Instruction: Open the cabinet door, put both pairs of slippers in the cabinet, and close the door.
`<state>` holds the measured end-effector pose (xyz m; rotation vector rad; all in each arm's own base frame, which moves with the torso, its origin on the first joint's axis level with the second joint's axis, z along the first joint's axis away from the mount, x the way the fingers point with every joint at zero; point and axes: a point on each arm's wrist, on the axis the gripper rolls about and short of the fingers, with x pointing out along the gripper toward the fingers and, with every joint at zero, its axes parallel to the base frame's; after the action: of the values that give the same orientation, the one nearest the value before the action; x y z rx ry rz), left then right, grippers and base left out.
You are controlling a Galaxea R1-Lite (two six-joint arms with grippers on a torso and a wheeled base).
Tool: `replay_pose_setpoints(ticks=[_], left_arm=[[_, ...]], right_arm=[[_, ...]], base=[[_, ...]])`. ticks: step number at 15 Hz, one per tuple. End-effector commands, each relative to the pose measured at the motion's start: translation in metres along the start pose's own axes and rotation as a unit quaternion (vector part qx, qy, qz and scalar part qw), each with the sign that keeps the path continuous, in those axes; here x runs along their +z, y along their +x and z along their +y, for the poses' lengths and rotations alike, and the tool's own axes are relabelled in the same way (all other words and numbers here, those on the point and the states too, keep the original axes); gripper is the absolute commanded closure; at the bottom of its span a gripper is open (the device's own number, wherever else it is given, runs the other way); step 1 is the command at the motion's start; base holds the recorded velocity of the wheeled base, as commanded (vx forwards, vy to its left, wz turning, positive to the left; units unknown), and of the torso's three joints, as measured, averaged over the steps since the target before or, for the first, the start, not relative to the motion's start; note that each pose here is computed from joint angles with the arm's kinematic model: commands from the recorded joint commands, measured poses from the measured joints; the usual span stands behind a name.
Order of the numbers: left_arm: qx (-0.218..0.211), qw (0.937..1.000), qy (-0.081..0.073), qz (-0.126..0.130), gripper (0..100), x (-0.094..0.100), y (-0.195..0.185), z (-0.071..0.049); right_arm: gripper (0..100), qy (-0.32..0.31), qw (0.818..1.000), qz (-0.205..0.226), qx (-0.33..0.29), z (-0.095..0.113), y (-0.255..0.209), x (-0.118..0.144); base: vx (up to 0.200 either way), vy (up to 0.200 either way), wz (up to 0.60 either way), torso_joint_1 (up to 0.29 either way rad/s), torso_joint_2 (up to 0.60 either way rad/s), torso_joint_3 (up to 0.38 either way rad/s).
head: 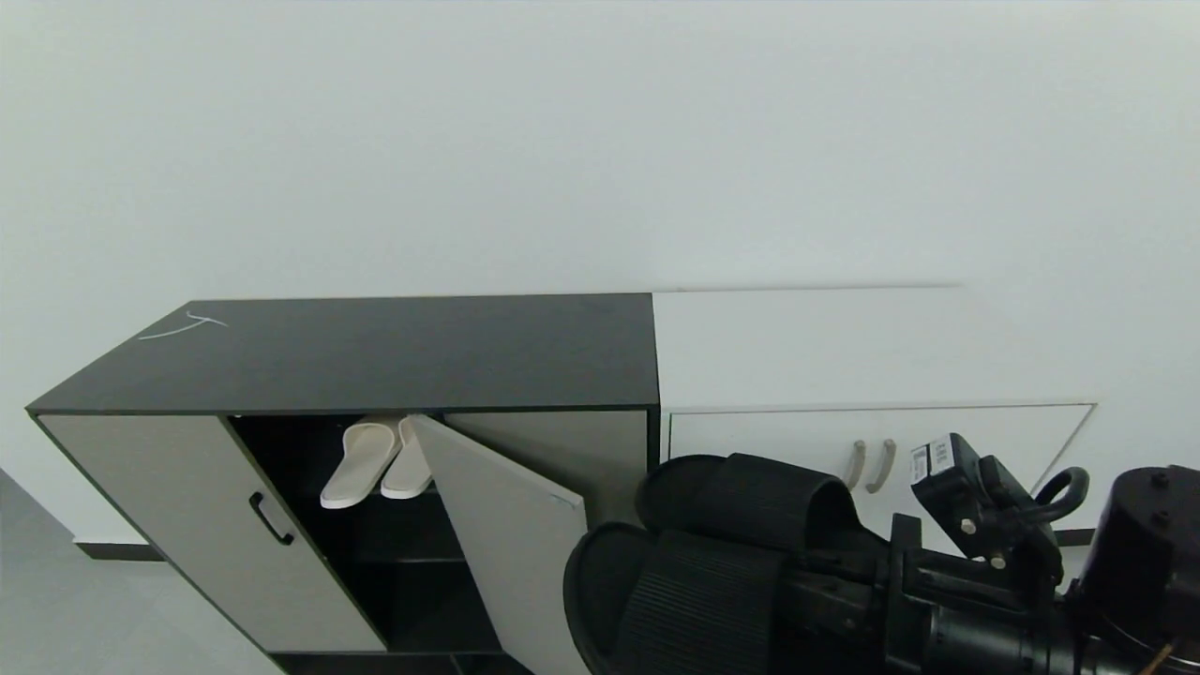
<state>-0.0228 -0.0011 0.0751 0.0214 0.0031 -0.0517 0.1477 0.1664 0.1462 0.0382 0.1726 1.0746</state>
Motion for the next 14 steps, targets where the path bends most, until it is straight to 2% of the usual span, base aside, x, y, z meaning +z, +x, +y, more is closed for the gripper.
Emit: replay_pose_setpoints(ticks=[1, 14], left_arm=[[0.001, 1.0000, 0.000, 0.001, 100, -0.0001, 0.0001, 0.0000], [0.001, 1.0000, 0.000, 0.001, 100, 0.0001, 0.0002, 0.0000]], right_arm=[[100, 0.000, 1.000, 0.004, 0.001, -0.0001, 0.0003, -0.0019], [100, 0.001, 1.000, 0.012, 0.011, -0.0010, 0.0042, -0.0054]], base=[[0.000, 0.200, 0.00, -0.002, 0.00, 0.002], [0.000, 0.200, 0.00, 0.002, 0.00, 0.003]])
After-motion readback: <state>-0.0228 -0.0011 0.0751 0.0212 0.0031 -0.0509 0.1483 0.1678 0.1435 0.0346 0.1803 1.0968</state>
